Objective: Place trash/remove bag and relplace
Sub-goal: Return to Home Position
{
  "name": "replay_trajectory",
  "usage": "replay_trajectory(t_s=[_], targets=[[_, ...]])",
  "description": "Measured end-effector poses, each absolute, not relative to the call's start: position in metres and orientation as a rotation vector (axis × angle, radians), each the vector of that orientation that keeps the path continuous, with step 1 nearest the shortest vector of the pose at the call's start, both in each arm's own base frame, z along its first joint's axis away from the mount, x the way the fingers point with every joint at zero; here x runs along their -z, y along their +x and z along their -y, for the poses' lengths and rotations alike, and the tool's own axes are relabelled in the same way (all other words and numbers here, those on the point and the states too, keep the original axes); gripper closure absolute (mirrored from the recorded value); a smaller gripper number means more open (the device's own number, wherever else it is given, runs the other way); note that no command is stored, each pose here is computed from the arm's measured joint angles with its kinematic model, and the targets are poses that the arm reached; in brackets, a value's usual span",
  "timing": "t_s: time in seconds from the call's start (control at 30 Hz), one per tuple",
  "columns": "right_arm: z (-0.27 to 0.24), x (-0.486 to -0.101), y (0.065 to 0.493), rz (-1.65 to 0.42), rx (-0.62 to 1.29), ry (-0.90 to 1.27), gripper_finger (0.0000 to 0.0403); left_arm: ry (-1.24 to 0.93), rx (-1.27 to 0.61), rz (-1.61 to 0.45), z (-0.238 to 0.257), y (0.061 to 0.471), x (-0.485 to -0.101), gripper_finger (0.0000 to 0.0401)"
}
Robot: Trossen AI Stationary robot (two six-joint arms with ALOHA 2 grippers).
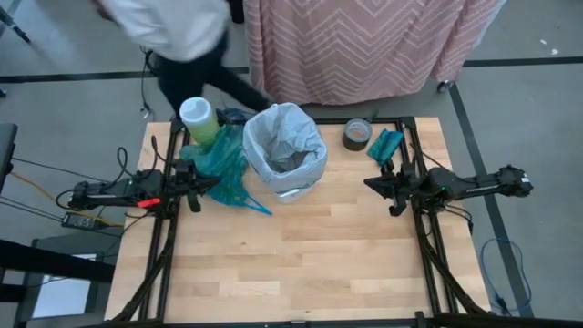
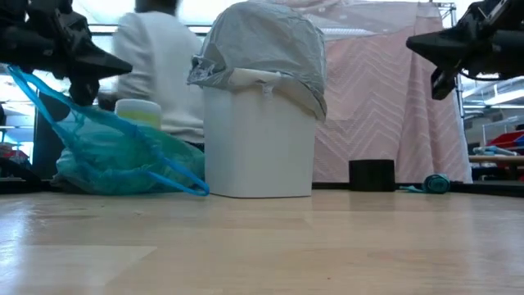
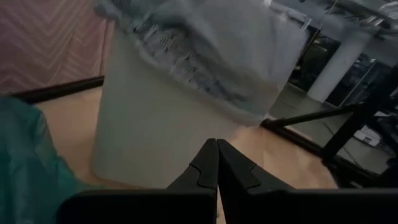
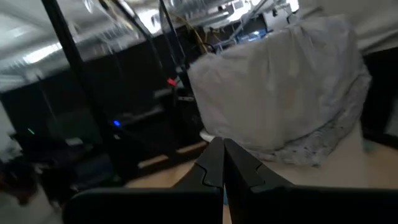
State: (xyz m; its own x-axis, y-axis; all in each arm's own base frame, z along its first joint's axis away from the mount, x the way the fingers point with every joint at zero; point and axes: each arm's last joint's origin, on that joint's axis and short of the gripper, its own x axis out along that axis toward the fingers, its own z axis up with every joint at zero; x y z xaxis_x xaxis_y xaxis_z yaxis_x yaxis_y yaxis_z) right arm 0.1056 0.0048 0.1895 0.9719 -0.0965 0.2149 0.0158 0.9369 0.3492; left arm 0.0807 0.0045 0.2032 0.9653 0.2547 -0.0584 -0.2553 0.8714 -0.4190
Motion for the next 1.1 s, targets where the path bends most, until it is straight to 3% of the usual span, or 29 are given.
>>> replay_trajectory(t_s=[0.43, 1.1], targets=[[-0.003, -0.183, 0.107, 0.163, 0.136, 0.249, 0.0403, -0.473, -0.262, -0.028, -0.004, 0.091, -0.173, 0.0394], [-0.002, -0.181, 0.107, 0.151, 0.181, 0.249, 0.0403, -0.438, -0.245, -0.002, -0.003, 0.092, -0.173, 0.0387]])
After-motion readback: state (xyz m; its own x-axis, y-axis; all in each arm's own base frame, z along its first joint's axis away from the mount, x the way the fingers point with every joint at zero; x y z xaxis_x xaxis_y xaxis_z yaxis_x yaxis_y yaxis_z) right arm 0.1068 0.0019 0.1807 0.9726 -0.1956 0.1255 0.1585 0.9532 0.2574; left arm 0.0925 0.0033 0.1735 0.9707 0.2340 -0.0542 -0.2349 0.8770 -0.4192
